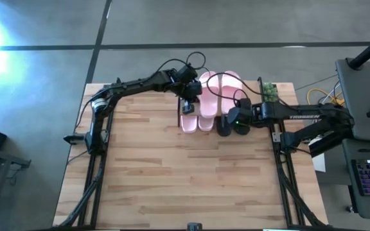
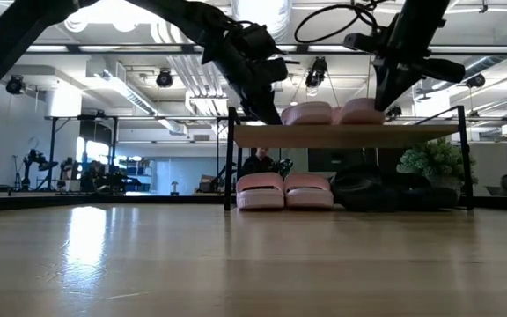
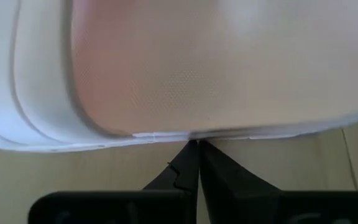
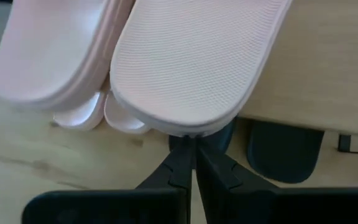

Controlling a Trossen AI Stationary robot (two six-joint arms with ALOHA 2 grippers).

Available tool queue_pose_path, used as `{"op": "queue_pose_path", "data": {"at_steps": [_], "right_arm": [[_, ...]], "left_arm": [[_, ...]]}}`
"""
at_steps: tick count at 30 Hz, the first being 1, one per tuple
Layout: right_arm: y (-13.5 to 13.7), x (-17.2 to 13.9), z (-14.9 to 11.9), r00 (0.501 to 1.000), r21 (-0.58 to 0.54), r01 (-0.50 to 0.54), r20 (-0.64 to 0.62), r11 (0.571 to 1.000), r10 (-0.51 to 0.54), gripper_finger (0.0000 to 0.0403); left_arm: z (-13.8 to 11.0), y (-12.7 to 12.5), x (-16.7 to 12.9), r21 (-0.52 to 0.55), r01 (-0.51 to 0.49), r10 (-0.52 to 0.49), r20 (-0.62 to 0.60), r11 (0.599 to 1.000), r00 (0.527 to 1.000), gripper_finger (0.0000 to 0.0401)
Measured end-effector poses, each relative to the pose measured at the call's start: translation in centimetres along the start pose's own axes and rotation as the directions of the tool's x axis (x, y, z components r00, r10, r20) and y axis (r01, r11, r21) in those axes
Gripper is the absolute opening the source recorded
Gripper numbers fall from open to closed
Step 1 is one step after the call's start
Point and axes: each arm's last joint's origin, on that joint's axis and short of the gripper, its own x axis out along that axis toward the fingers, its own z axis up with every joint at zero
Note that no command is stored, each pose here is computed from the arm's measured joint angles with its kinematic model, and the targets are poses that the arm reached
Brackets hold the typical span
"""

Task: Pick and place slides into the shelf
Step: Adjust the pair of slippers

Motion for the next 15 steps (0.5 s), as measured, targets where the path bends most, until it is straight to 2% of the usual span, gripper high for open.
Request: {"op": "queue_pose_path", "data": {"at_steps": [15], "right_arm": [[-0.22,0.21,0.33,1.0,-0.006,0.018,-0.007,1.0,-0.018,0.0013]], "left_arm": [[0.4,0.08,0.26,0.013,-0.015,0.014,0.058,1.0,0.998,0.0]]}}
